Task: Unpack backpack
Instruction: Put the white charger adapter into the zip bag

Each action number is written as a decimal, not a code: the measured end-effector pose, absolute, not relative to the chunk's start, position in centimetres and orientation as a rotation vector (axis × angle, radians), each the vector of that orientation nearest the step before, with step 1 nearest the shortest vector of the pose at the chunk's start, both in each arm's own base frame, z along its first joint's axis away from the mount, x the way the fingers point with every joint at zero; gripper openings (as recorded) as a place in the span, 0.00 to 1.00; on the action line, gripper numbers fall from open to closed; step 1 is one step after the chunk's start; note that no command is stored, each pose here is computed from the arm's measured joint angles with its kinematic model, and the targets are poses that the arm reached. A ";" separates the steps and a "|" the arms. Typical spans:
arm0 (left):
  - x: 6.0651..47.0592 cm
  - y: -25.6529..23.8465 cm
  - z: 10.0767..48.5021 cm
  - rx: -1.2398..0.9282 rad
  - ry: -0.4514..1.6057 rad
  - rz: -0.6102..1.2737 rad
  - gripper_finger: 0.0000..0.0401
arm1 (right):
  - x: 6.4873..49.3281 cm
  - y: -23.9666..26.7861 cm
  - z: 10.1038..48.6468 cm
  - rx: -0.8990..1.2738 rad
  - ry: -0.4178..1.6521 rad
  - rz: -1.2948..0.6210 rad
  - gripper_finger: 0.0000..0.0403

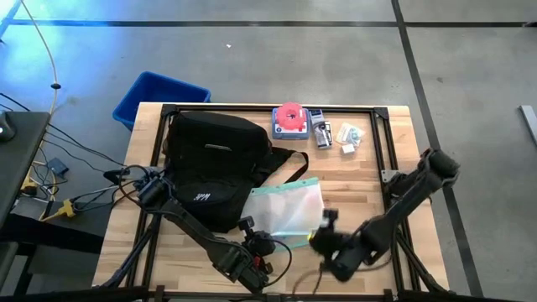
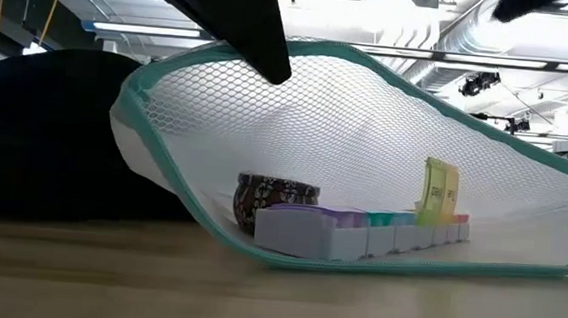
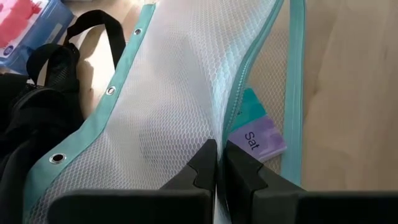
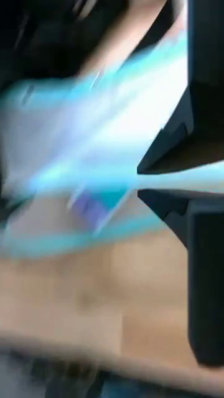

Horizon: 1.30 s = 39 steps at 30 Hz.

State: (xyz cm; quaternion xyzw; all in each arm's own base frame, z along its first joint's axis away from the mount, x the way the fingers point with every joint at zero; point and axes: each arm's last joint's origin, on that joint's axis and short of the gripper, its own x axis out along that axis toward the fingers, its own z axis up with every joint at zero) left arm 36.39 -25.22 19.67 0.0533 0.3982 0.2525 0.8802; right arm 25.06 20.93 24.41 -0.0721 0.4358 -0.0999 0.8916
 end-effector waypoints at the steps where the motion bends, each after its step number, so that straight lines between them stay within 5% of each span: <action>1: 36.4 -25.1 19.7 0.111 0.830 0.528 0.00 | 24.8 19.6 24.8 -0.153 0.947 -0.264 0.16; 7: 36.6 -24.9 19.6 0.111 0.847 0.522 0.00 | 24.3 10.4 25.2 -0.156 1.247 -0.549 0.41; 17: 36.8 -24.7 19.5 0.127 0.928 0.453 0.00 | 22.7 -5.8 20.3 -0.064 1.750 -0.338 0.76; 29: 37.2 -24.2 19.5 0.132 0.951 0.438 0.00 | 20.0 -13.7 17.6 -0.179 1.712 -0.278 0.80; 39: 37.5 -23.8 19.4 0.090 0.956 0.446 0.00 | 18.8 -15.0 16.1 -0.247 1.672 -0.083 0.80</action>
